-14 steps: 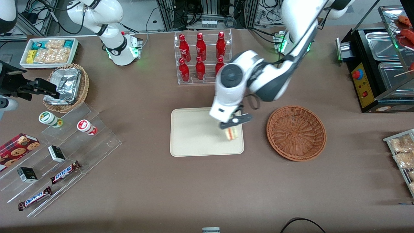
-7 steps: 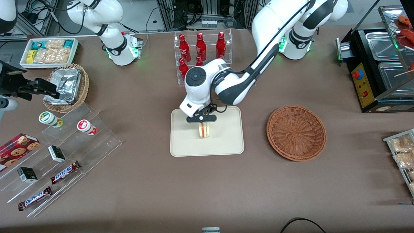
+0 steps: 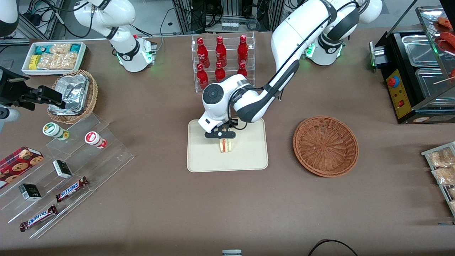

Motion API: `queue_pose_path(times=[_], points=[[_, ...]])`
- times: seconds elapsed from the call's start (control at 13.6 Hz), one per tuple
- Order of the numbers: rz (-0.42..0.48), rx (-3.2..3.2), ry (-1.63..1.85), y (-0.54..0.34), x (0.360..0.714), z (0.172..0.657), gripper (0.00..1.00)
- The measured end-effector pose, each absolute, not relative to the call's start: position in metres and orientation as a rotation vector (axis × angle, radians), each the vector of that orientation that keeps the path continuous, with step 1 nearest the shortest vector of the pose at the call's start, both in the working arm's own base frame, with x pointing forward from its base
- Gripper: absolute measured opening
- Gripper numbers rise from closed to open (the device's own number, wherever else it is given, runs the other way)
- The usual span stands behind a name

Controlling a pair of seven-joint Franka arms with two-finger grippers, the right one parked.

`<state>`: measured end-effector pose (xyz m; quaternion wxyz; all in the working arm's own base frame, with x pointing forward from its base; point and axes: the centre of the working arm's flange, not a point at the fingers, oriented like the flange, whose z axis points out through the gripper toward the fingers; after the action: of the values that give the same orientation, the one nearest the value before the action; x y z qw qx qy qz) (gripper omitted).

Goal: Place sandwich from basket to tray
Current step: 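Lower the sandwich onto the tray and open the left gripper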

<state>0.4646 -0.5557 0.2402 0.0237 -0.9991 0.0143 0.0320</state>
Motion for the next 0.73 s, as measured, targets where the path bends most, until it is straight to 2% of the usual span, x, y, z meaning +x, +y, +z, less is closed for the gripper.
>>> queue_pose_path(times=[0.07,0.29,0.59,0.66,0.73], points=[[0.096,-3.092,0.046,-0.556,0.465,0.24,0.21],[0.08,-3.101,0.042,-0.557,0.468,0.247,0.52],[0.004,-3.126,-0.043,-0.557,0.477,0.299,0.92],[-0.022,-3.125,-0.101,-0.553,0.48,0.319,1.0],[-0.046,-3.117,-0.163,-0.545,0.485,0.34,1.0]])
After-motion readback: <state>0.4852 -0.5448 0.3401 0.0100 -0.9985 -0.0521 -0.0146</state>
